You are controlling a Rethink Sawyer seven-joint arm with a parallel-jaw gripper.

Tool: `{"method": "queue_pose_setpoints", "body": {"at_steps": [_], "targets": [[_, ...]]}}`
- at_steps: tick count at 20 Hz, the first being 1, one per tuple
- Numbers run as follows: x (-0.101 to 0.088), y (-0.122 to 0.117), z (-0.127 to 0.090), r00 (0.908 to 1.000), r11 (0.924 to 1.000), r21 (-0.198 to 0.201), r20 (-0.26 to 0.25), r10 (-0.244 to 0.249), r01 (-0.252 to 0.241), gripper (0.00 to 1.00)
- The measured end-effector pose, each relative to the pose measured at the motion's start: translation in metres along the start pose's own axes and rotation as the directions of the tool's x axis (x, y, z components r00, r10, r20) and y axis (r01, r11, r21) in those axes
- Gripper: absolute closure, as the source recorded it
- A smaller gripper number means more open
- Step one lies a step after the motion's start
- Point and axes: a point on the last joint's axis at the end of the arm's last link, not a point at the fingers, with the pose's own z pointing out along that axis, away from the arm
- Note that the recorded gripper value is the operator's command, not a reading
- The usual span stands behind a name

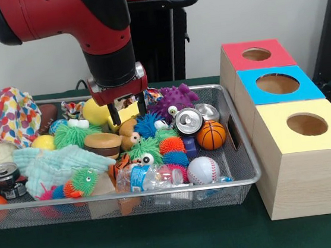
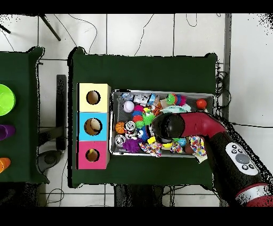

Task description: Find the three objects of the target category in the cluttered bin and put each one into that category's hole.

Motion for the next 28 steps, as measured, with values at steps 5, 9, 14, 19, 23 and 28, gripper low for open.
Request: {"method": "queue_pose_setpoints", "body": {"at_steps": [5, 9, 14, 19, 23, 28], "targets": [[0.000, 0.000, 0.000, 1.0000, 1.0000, 0.000, 0.000, 0.000, 0.000, 0.00], [0.000, 0.000, 0.000, 1.0000, 1.0000, 0.000, 0.000, 0.001, -0.001, 0.00], [0.000, 0.000, 0.000, 1.0000, 1.0000, 0.000, 0.000, 0.001, -0.001, 0.00], [0.002, -0.001, 0.002, 1.0000, 0.9999, 0.008, -0.002, -0.008, 0.008, 0.00], [0.005, -0.003, 0.006, 0.9998, 0.9997, 0.016, -0.007, -0.018, 0.018, 0.00], [0.012, -0.012, 0.014, 0.9998, 0.9996, 0.021, -0.009, -0.020, 0.020, 0.00]]}}
